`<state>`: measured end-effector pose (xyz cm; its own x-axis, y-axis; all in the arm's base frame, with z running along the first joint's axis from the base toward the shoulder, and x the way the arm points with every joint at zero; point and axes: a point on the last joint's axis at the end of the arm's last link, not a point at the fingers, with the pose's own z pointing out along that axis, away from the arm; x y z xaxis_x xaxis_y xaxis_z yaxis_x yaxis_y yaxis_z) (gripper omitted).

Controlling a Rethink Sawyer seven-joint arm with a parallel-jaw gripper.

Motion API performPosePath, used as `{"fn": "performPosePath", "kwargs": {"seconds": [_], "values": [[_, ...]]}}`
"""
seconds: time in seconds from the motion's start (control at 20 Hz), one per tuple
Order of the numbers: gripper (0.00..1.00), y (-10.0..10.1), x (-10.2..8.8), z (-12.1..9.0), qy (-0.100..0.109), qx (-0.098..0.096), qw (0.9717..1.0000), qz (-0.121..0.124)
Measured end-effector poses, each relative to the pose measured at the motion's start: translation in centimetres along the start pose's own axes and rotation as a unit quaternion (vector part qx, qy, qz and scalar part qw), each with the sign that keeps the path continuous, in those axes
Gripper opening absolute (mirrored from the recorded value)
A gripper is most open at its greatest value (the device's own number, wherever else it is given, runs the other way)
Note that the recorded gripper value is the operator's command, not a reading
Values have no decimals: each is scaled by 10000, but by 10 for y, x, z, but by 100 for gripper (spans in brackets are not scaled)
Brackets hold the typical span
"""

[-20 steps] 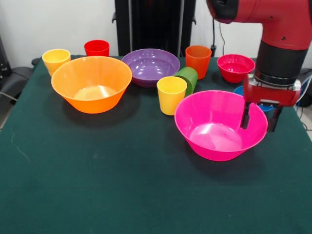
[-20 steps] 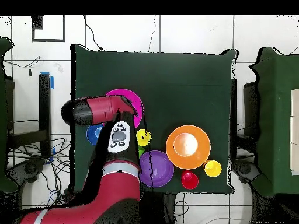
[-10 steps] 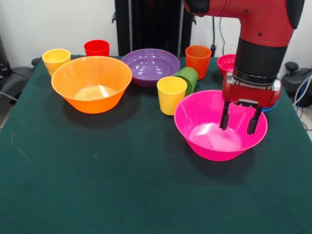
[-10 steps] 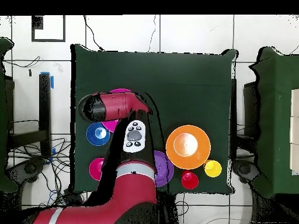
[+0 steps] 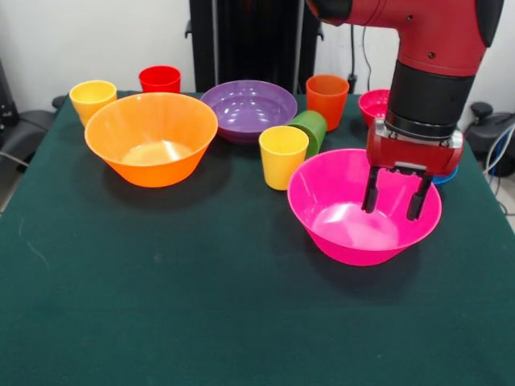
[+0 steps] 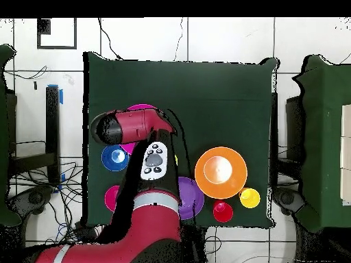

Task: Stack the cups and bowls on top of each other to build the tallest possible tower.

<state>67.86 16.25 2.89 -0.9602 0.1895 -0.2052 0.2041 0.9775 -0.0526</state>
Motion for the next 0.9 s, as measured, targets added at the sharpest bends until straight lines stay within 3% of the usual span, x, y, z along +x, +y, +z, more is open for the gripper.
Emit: {"fn": "performPosePath", "kwargs": {"seconds": [0.9], "values": [[100,6,-6,-11,-234,-89,9997,-37]]}}
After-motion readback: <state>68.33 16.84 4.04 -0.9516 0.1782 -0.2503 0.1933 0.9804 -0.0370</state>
